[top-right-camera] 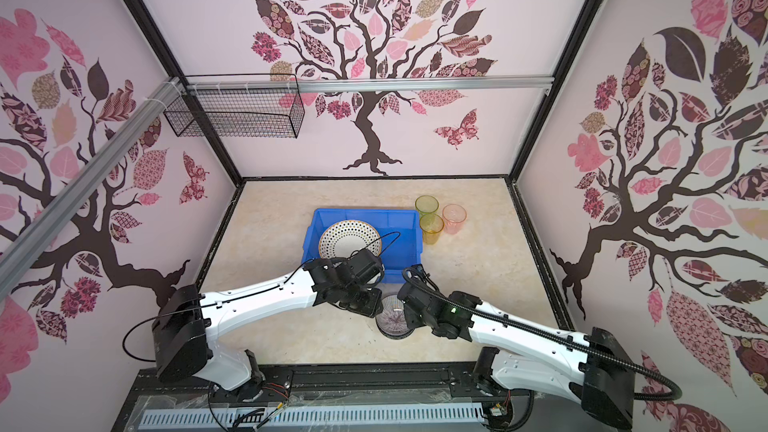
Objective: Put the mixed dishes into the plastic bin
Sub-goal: 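Close the left gripper on the glass bowl rim beside the right gripper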
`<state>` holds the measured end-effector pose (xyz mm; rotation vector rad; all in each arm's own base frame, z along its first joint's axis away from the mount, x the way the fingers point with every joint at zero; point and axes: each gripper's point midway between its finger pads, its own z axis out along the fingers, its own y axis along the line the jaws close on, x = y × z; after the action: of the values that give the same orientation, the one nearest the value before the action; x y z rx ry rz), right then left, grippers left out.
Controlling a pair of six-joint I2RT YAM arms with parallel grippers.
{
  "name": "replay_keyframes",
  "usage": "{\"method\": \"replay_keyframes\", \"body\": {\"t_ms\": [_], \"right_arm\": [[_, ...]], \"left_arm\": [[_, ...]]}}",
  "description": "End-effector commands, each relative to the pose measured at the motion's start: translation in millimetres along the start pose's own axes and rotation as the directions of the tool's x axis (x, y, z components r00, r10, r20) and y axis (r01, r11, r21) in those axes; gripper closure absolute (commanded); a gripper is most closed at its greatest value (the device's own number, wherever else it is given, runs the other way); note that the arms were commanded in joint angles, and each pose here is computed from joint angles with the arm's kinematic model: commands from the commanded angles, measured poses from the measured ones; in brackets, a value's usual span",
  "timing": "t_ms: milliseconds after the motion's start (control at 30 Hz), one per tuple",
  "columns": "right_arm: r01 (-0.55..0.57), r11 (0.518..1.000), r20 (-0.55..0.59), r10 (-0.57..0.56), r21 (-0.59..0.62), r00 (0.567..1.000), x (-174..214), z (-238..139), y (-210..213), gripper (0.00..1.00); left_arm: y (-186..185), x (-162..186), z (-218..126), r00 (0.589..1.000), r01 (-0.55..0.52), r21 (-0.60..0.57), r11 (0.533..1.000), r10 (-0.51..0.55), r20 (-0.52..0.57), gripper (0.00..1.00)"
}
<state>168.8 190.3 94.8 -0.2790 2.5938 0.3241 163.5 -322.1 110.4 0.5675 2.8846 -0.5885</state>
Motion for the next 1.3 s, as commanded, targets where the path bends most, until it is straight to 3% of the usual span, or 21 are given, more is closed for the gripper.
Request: {"method": "replay_keyframes", "body": {"t_ms": [0, 667, 1267], "right_arm": [[-0.007, 0.999, 0.015, 0.008, -0.037, 1.0, -2.3, -5.2, 6.5, 0.84], [-0.014, 0.998, 0.022, 0.016, -0.056, 1.0, -1.3, -4.5, 8.0, 0.84], [-0.014, 0.998, 0.024, 0.016, -0.061, 1.0, -1.0, -4.4, 8.3, 0.84]], "left_arm": [[-4.0, -10.9, -6.2, 0.999, -0.011, -0.02, 1.0, 0.011, 0.031, 0.66], [-16.3, -13.2, 11.4, 0.998, -0.061, -0.056, 0.997, 0.061, -0.008, 0.7], [-18.1, -17.3, 17.5, 0.998, -0.067, -0.068, 0.995, 0.066, -0.015, 0.82]]}}
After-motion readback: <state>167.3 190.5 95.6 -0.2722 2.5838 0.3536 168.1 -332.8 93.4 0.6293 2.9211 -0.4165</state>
